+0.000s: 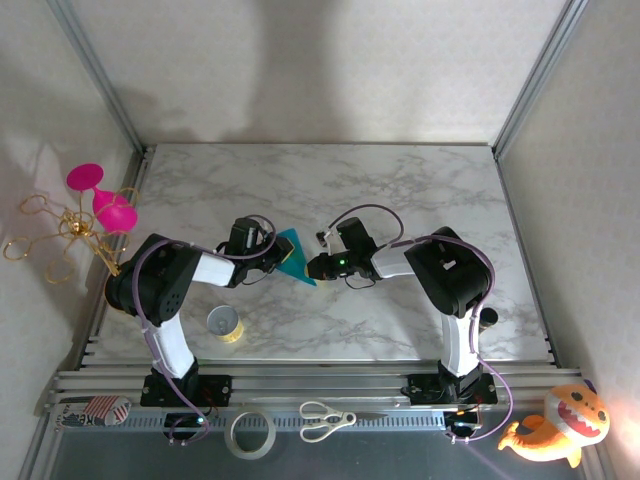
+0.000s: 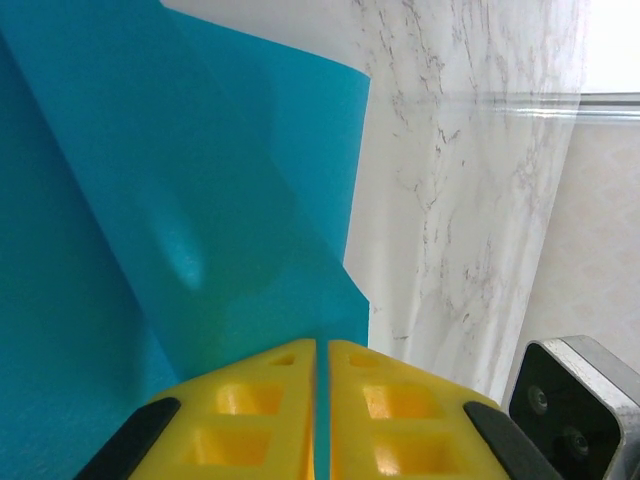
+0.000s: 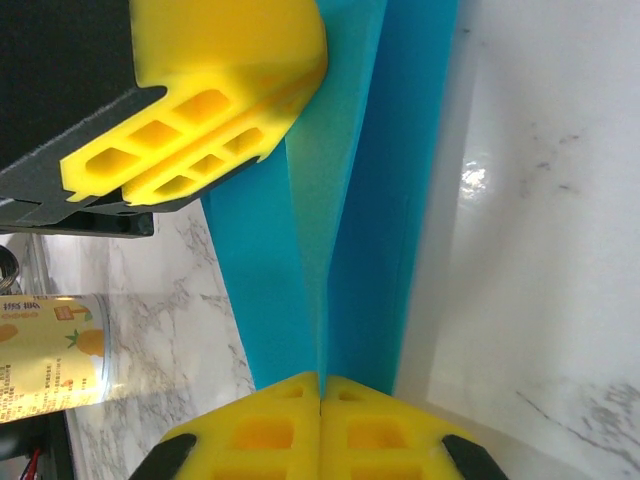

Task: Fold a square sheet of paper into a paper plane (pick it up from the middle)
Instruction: Fourth fold the wing at the center of the table.

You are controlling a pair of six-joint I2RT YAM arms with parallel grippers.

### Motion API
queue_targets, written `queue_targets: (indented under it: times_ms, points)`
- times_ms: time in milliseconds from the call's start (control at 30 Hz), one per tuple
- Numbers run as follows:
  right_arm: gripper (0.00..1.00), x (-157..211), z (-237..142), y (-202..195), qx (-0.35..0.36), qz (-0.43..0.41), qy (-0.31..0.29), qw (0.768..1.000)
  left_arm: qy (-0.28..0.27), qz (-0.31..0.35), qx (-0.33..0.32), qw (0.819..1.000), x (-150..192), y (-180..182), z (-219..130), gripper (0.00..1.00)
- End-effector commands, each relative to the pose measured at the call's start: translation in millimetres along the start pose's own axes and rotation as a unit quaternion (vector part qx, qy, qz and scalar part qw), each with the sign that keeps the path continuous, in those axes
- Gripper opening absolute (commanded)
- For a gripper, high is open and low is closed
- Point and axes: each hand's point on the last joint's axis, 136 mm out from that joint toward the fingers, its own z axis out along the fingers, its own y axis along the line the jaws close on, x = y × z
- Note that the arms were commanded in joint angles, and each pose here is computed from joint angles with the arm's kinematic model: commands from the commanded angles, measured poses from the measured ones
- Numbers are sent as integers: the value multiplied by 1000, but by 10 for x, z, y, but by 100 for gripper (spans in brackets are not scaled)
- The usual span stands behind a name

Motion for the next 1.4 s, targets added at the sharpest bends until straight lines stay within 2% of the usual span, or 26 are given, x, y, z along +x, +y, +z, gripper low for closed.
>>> queue_targets:
  times_ms: [0, 700, 1033, 1367]
  points:
    - [7, 803, 111, -784, 127, 82, 100, 983, -5, 13, 2, 1000, -68, 4, 45, 12]
    - [8, 742, 89, -763, 133, 74, 95, 984, 5, 18, -19, 1000, -24, 177, 95, 13]
    - [18, 278, -37, -116, 42, 21, 74, 996, 3, 20, -49, 999, -6, 328, 71, 12]
    - [20, 34, -223, 228, 18, -1, 54, 998, 5, 18, -57, 998, 21, 395, 64, 12]
